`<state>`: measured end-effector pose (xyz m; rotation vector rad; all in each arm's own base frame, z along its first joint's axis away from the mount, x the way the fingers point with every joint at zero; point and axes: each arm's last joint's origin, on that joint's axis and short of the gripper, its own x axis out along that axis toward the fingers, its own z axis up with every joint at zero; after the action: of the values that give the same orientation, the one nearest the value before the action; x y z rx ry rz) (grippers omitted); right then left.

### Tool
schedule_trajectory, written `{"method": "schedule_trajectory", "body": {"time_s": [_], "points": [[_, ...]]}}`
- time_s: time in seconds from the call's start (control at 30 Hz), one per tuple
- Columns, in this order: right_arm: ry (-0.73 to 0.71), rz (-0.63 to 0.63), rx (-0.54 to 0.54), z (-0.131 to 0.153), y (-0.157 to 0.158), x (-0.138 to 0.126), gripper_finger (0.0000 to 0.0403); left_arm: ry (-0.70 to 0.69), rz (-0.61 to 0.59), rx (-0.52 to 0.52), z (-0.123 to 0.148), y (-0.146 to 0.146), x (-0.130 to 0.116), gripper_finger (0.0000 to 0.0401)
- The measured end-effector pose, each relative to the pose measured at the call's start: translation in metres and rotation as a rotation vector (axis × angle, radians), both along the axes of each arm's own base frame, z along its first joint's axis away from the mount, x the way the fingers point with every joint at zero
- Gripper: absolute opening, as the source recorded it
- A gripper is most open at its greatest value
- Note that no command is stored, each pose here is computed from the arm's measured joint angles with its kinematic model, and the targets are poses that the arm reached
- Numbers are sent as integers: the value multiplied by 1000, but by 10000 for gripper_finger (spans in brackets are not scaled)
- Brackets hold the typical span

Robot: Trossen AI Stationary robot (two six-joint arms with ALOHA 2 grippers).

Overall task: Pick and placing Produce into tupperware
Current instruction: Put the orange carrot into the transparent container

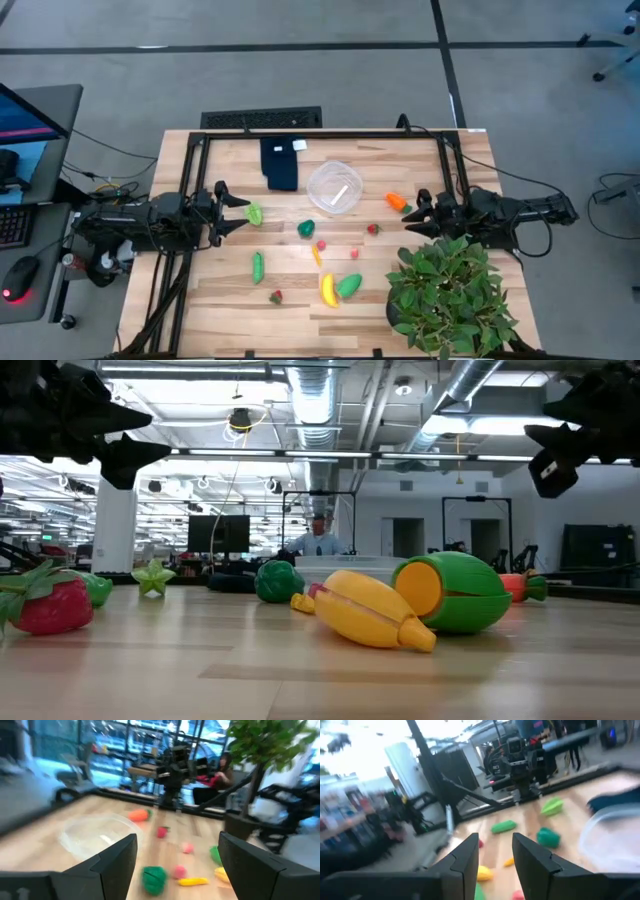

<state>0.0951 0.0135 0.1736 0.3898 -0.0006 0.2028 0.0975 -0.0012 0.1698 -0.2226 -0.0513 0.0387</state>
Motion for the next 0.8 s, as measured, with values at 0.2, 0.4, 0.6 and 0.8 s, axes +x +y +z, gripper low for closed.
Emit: {"method": "schedule_trajectory", "body": {"time_s": [0.2, 0.4, 0.6, 0.8], "points": [[-31, -3, 36, 4, 0, 0, 113, -1, 12, -16, 0, 0, 0, 265], [-32, -3, 10, 3, 0, 0, 113, 4, -16, -44, -1, 0, 0, 265], [-50, -55, -166, 2, -2, 1, 113, 9, -43, -81, -1, -1, 0, 265], [-88, -46, 21, 9, -3, 0, 113, -4, 98, 67, 1, 3, 0, 265]]}}
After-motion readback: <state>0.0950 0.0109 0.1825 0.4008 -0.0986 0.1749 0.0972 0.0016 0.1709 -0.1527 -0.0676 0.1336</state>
